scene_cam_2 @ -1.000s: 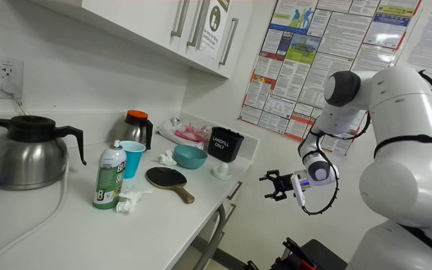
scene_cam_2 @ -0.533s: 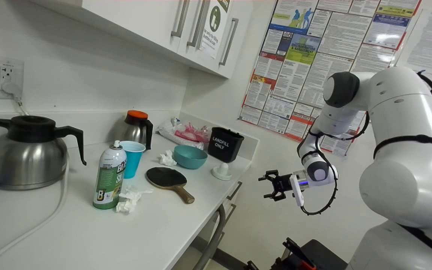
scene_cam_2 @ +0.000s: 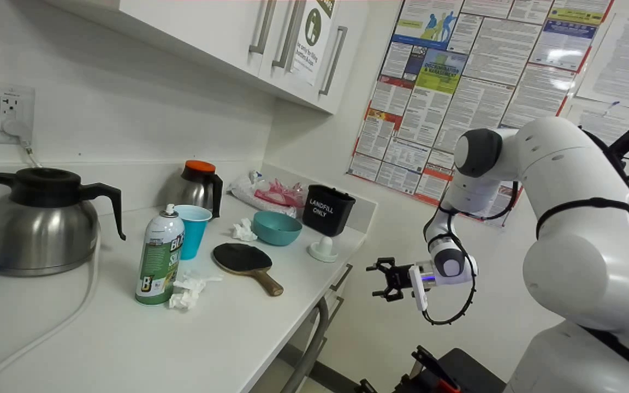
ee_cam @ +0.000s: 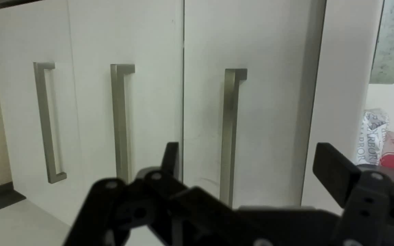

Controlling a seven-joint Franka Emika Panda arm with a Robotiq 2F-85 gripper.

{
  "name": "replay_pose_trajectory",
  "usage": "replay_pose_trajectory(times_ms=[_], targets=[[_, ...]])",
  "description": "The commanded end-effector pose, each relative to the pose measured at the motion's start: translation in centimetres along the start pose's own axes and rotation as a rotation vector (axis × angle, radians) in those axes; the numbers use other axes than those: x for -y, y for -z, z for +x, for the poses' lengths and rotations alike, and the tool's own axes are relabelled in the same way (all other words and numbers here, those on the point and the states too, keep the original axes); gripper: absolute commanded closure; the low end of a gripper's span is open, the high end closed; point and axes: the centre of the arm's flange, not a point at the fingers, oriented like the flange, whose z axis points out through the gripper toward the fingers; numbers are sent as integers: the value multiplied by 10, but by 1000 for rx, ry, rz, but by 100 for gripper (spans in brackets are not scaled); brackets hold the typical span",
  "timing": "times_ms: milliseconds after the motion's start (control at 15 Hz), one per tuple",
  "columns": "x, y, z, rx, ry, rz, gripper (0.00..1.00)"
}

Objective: Open the drawer on the far right

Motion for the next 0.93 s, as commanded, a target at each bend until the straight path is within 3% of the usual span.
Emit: replay_pose_trajectory(times_ms=[0, 400, 533, 867], targets=[[-25, -11, 24, 20, 28, 104, 0], [-54, -22, 37, 85, 72, 260, 0], [-49, -16, 23, 71, 50, 217, 0], [-59, -34, 29, 85, 40, 236, 0]])
